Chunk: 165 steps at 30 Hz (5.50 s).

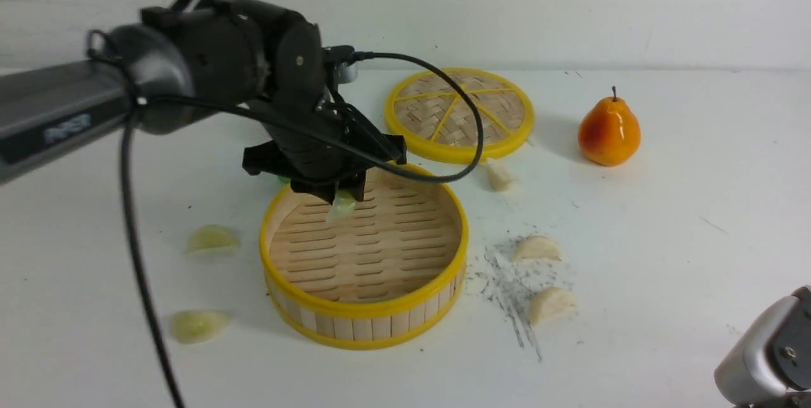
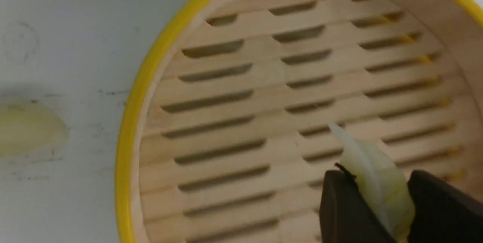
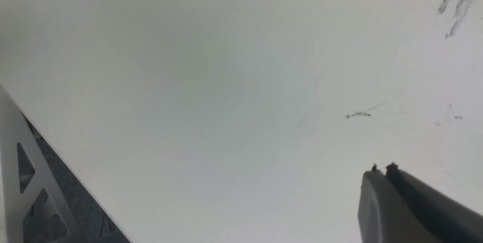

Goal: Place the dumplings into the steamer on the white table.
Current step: 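Place the dumpling into the bamboo steamer basket with the left gripper, then reach for and grasp a dumpling on the table with the left gripper, then place the dumpling into the bamboo steamer basket with the left gripper, then reach for and grasp a dumpling on the table with the left gripper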

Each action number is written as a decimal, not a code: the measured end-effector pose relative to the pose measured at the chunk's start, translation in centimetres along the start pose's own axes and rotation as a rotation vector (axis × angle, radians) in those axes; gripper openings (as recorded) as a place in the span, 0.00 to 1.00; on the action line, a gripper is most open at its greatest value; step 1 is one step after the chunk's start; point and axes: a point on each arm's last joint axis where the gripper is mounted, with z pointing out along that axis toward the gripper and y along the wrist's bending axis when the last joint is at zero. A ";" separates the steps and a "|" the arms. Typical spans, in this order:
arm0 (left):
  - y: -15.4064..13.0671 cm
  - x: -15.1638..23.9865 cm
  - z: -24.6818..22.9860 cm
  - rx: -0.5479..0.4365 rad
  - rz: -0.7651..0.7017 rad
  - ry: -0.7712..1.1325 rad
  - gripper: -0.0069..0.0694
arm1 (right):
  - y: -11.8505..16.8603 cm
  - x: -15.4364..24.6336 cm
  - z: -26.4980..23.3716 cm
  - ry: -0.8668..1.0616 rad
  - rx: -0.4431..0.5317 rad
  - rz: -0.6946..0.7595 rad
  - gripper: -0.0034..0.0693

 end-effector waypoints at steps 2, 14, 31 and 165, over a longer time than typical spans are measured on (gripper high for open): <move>0.6 -1.0 2.8 -0.031 -0.054 0.034 0.35 | 0.0 0.0 0.0 0.001 0.001 -0.003 0.08; 1.5 -1.7 6.7 -0.036 -0.053 0.135 0.50 | -0.1 0.1 0.0 0.006 0.007 -0.014 0.08; 3.3 0.0 -15.0 -0.078 0.271 0.010 0.47 | -0.1 0.1 0.0 0.011 0.007 -0.020 0.10; -0.4 -4.0 -1.4 0.066 0.238 0.012 0.60 | -0.2 -0.6 0.0 -0.062 0.021 0.035 0.23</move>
